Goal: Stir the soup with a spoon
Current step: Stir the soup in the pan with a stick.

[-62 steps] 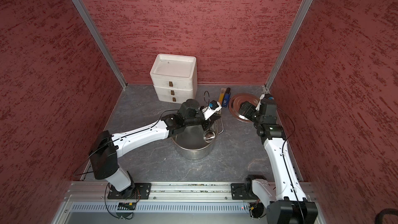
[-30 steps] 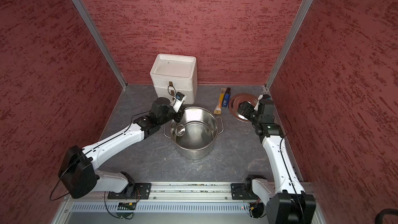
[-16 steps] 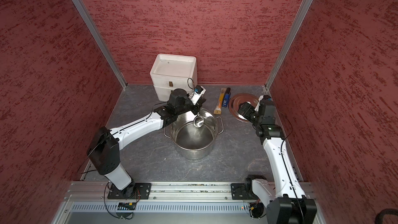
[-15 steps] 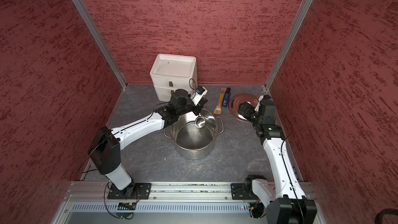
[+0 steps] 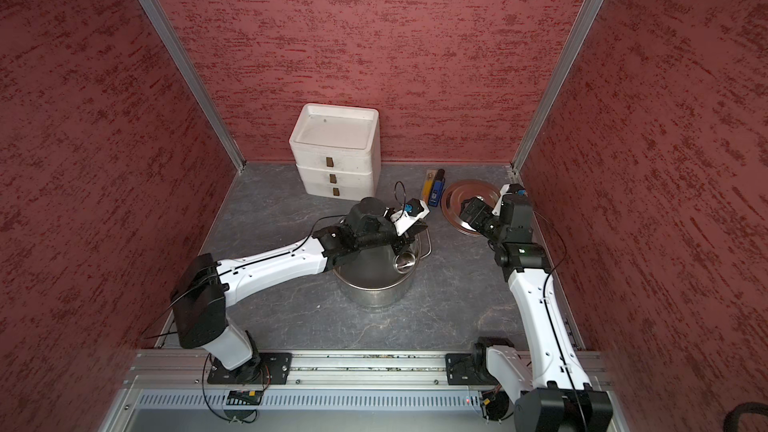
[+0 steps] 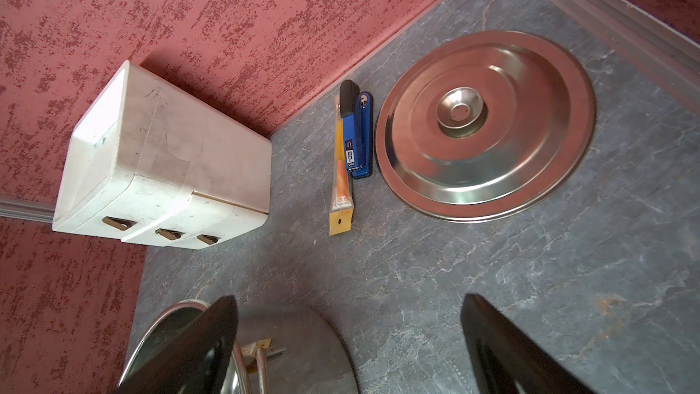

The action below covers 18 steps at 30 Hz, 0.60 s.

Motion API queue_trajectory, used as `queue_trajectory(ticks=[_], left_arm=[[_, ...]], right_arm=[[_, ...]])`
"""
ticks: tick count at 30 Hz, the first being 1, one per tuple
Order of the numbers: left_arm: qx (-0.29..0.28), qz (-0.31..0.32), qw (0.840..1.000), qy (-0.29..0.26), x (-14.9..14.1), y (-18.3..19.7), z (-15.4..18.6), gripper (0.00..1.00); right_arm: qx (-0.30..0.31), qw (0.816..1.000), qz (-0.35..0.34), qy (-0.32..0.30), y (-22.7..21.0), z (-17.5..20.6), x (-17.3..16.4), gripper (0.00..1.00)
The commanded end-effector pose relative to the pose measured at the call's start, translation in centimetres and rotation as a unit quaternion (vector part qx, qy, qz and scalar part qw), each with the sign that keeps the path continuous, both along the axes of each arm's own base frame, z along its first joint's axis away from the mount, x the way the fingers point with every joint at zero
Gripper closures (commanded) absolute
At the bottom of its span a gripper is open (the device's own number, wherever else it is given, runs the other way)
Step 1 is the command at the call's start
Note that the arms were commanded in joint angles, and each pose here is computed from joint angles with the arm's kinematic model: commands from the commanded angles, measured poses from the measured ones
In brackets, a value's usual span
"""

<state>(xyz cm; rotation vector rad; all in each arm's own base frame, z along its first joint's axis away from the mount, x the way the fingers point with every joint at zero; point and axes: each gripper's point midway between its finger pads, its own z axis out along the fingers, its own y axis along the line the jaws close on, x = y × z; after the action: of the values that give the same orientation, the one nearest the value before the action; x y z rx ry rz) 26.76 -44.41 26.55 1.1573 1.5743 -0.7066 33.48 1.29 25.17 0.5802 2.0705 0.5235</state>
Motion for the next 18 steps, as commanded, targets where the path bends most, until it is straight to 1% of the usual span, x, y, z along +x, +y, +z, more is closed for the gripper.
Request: queue_trajectory(ticks=[1,5,7,10,12,15,18], left_arm=[[-0.012,-0.006,1.0,0.0,-2.6,1.1,1.7,1.0],[0.002,0.004,1.0,0.011,-4.7,3.2,1.4,1.0],[0.008,0.017,1.0,0.019,-5.2,4.3,1.0,1.0],[0.026,0.044,0.998,0.023,-5.1,6.2,-0.2,1.0],[0.034,0.064,0.997,0.021,-4.8,7.5,-0.6,1.0],[0.035,0.103,0.994,0.025,-3.5,9.7,-1.1,1.0],[0.03,0.152,0.988,0.024,-1.3,12.5,-1.2,1.0]], right_arm=[[0.001,1.0,-0.002,-0.007,-0.2,0.0,0.1,0.03],[0.002,1.0,0.0,-0.006,-0.1,-0.3,0.2,0.03],[0.005,1.0,0.0,-0.006,-0.1,-0.5,0.3,0.03],[0.009,1.0,0.002,-0.007,0.1,-0.5,0.7,0.03],[0.012,1.0,0.003,-0.008,0.1,-0.4,0.9,0.03],[0.012,1.0,0.004,-0.009,0.1,-0.3,1.1,0.03],[0.013,1.0,0.005,-0.009,0.2,-0.3,1.2,0.04]])
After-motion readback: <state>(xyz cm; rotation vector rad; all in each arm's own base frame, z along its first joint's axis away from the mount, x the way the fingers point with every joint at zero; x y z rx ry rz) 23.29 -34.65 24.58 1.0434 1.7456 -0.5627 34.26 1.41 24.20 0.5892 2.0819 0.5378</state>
